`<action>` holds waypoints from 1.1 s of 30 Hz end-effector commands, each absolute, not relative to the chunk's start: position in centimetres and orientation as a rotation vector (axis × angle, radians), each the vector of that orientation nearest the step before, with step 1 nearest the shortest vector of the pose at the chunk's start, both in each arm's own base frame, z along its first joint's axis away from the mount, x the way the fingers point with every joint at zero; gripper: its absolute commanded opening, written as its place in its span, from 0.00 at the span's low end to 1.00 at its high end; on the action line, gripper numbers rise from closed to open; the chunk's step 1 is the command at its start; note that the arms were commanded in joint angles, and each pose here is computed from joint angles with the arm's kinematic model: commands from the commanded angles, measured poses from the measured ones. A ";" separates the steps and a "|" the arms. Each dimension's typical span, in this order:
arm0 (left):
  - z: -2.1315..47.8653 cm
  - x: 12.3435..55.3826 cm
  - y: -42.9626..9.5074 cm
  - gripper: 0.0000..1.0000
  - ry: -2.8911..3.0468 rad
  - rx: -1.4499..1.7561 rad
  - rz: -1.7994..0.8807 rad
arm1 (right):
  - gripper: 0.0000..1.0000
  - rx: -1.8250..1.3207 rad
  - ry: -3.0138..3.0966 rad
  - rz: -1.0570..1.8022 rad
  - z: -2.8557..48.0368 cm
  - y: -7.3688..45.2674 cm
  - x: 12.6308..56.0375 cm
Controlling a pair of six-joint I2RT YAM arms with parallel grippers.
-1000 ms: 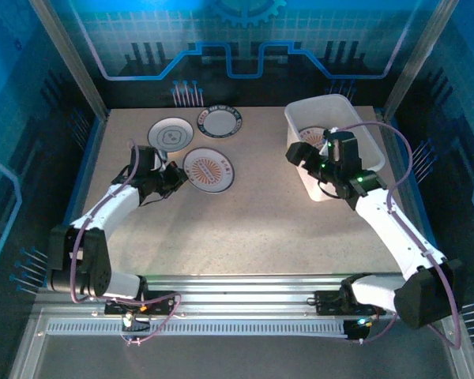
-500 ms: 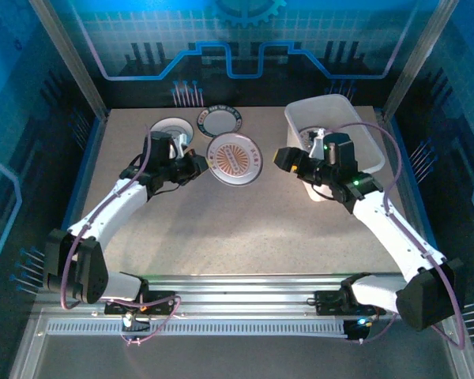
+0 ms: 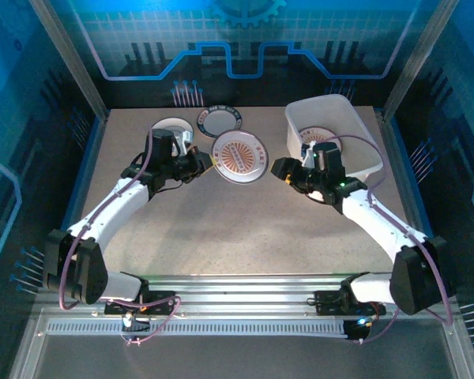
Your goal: Place the plates into the plastic bin on the countertop
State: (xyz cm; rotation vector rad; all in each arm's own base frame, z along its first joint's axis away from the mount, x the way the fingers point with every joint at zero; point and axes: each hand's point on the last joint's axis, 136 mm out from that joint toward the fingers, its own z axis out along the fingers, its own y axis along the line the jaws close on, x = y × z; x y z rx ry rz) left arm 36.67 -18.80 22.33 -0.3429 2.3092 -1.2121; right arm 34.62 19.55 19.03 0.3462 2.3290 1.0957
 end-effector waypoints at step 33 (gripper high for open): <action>19.0 37.2 -20.3 0.00 2.345 -0.355 -1.284 | 0.31 0.569 2.250 1.274 11.4 23.7 38.6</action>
